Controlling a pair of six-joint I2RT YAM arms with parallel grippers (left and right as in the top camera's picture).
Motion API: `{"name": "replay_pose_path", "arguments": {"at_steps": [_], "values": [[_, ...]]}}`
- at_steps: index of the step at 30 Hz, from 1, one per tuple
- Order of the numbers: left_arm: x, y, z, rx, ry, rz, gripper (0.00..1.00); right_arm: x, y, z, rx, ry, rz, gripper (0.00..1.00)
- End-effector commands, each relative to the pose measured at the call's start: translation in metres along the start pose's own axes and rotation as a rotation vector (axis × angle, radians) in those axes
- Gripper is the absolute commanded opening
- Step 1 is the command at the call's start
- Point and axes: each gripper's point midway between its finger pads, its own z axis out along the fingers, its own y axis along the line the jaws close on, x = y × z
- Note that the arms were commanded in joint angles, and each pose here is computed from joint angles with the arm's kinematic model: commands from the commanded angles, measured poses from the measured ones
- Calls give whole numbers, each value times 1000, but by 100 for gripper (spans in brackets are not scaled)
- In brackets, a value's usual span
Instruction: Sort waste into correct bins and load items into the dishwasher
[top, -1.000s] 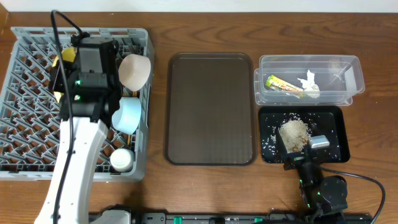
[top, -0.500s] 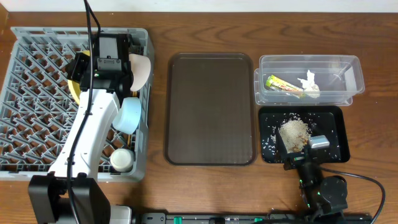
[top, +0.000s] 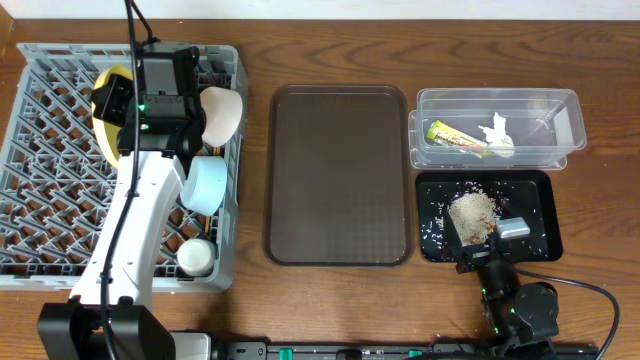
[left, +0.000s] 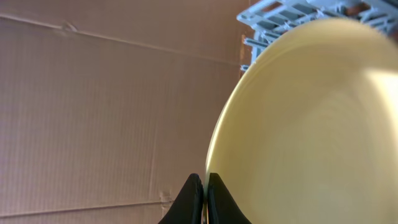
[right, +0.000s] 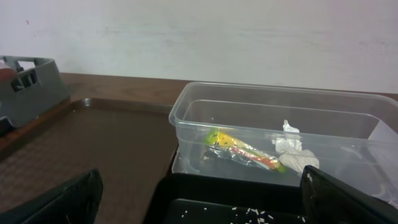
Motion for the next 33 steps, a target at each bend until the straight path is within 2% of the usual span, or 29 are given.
{"name": "replay_pose_path", "arguments": {"at_steps": [1,13,14,15,18,19,22,24,27,29,33], "values": [[3,-5,7,34,0,29,6,0,-3,0,14,-2,3,99],[10,-14,8,57,18,15,7,0,-3,0,14,-2,3,99],[11,-14,8,58,20,17,10,0,-3,0,14,-2,3,99],[11,-14,8,59,21,20,17,0,-3,0,14,-2,3,99],[12,-13,7,51,24,19,53,0,-3,0,14,-2,3,99],[12,-9,5,36,27,18,57,0,-3,0,14,-2,3,99],[8,4,-5,-13,13,-41,64,0,-3,0,14,-2,3,99],[5,17,-17,-40,-13,-140,70,0,-3,0,14,-2,3,99],[4,34,-42,-38,-75,-316,70,0,-3,0,14,-2,3,99],[4,42,-65,-5,-132,-404,70,0,-3,0,14,-2,3,99],[4,36,-114,184,-270,-457,70,0,-3,0,14,-2,3,99]]}}
